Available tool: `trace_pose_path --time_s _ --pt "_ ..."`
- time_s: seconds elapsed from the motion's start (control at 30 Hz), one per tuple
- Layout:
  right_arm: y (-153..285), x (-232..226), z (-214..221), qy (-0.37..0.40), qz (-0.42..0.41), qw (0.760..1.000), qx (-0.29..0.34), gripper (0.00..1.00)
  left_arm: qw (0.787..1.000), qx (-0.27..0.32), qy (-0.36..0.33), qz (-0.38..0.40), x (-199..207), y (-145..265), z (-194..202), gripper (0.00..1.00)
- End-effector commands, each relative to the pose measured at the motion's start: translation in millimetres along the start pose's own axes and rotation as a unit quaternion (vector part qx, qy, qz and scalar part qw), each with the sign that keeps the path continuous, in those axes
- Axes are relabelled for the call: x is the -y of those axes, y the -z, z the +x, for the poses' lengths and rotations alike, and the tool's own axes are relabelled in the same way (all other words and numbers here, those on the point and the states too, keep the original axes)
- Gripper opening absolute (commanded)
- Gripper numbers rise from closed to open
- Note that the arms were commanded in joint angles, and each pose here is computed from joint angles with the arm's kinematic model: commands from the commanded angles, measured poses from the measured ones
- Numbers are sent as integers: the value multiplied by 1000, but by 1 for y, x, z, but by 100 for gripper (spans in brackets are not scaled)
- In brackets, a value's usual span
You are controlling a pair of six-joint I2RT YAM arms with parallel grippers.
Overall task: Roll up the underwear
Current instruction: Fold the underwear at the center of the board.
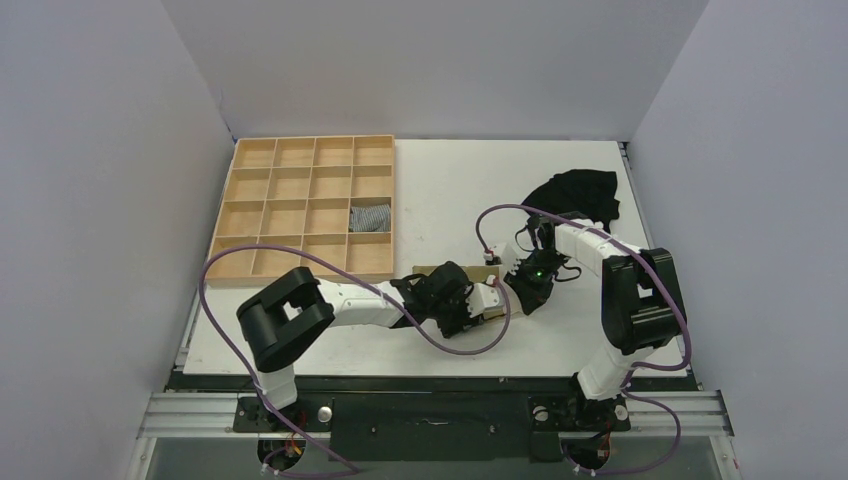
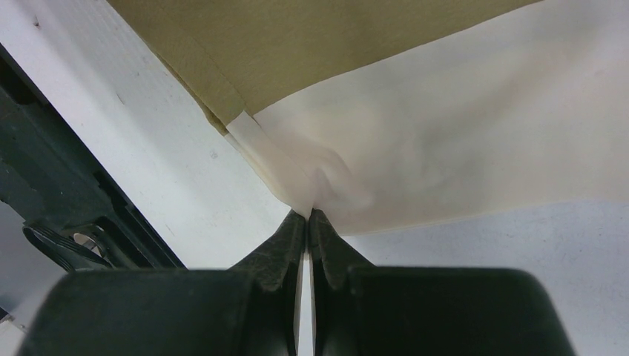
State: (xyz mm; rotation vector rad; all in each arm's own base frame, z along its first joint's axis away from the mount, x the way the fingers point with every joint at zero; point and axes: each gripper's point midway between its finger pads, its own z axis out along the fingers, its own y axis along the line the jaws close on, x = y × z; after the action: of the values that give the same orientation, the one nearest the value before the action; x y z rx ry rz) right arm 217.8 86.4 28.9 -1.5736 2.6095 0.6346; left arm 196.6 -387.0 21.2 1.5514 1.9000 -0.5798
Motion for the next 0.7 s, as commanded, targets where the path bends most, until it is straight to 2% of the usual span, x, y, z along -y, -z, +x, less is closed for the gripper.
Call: trace_pose_path --time_s 0.0,0.03,0.13,0.17,0.67 --pt "4 5 -8 7 1 1000 14 0 1000 18 -10 4 0 -2 -21 35" --pt "4 5 -8 7 0 1000 13 0 1000 19 -10 6 0 -2 -22 32" --pt "4 6 -8 6 2 1000 14 0 1000 20 -10 9 2 -2 -23 2" --pt "4 5 -8 5 1 1000 13 0 1000 21 -10 10 2 -1 -23 0" --pt "12 -13 -4 6 0 1000 22 0 997 -8 -34 73 22 20 -26 0"
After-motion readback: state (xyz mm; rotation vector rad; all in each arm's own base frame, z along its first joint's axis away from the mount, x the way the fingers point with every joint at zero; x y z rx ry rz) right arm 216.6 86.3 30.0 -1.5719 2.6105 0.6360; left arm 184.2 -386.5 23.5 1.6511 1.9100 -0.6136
